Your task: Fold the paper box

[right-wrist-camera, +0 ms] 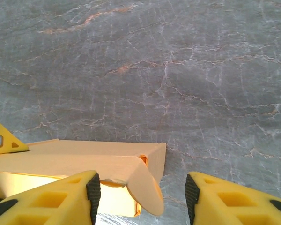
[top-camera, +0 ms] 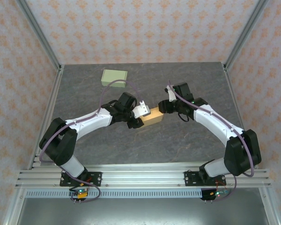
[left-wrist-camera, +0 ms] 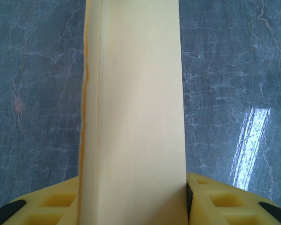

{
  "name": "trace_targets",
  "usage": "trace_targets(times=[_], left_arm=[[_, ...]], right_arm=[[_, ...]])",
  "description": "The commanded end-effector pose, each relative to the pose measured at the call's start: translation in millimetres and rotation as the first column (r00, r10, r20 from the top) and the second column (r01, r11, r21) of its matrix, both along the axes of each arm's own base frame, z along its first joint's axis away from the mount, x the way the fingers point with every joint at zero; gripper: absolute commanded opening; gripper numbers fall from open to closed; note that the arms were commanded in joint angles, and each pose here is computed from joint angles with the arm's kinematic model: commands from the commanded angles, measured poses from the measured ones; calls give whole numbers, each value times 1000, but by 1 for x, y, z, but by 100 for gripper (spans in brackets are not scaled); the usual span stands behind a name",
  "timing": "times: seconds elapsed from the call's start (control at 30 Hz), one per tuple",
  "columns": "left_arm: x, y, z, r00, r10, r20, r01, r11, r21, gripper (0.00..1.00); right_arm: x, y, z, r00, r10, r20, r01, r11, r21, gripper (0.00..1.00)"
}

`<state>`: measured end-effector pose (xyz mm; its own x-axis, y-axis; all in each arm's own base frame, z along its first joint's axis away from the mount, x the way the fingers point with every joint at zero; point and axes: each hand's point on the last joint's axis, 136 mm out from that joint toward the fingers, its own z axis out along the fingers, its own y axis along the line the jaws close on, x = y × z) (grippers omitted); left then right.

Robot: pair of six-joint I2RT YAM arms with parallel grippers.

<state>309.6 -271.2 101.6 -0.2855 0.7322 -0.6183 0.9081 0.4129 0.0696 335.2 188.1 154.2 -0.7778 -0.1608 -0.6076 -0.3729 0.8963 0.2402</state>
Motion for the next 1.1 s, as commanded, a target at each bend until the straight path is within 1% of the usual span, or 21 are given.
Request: trace_targets(times=[0.0, 0.07, 0.13, 0.27, 0.33, 0.43, 0.5, 0.57, 0.6, 0.7, 0.77, 0.87, 0.97, 1.07], left_arm=[[0, 0, -1, 1000, -26, -13, 26, 999, 18, 44], [0, 0, -2, 1000, -26, -16, 27, 999, 18, 44], [0, -1, -3, 999, -29, -24, 29, 999, 16, 44], [1, -3, -6, 998, -32, -45, 33, 999, 21, 44], [1, -4, -5, 998, -32, -48, 32, 999, 16, 44], [1, -6, -1, 998, -38, -46, 38, 999, 7, 44], [0, -5, 0, 998, -43, -44, 43, 999, 7, 44], [0, -6, 0, 998, -45, -45, 45, 999, 7, 44], [0, -6, 0, 998, -48, -45, 48, 999, 6, 44], [-1, -7, -1, 997, -53, -52, 53, 999, 3, 44], [-1, -8, -2, 997, -53, -56, 54, 999, 4, 43], [-2, -8, -3, 997, -55, -57, 56, 998, 1, 43], [-2, -7, -4, 997, -55, -58, 55, 998, 6, 43], [-1, -7, -5, 997, -54, -59, 54, 998, 11, 43]], right_arm=[[-22, -19, -20, 996, -26, -84, 18, 995, -100, 52], [-22, -14, -19, 995, -4, -97, -4, 997, -83, 49], [-24, -10, -18, 995, 9, -102, -15, 998, -59, 49], [-28, -2, -1, 997, 36, -69, -33, 999, 39, 55], [-26, -7, 11, 999, 2, -42, 1, 998, 69, 61], [-26, -16, 25, 1000, -24, -19, 26, 994, 108, 62], [-27, -22, 22, 1000, -25, -19, 27, 995, 92, 59], [-28, -21, 14, 999, -3, -53, 7, 998, 70, 50], [-28, -18, 11, 997, 8, -71, -2, 997, 73, 48], [-22, -9, 1, 994, 33, -100, -25, 997, 77, 46], [-16, -3, -5, 994, 37, -103, -33, 998, 47, 46], [-5, 0, -10, 995, 8, -99, -5, 1000, 30, 46], [2, 7, -5, 996, 12, -84, -7, 998, 55, 38], [3, 11, 2, 997, 30, -77, -27, 999, 46, 37]])
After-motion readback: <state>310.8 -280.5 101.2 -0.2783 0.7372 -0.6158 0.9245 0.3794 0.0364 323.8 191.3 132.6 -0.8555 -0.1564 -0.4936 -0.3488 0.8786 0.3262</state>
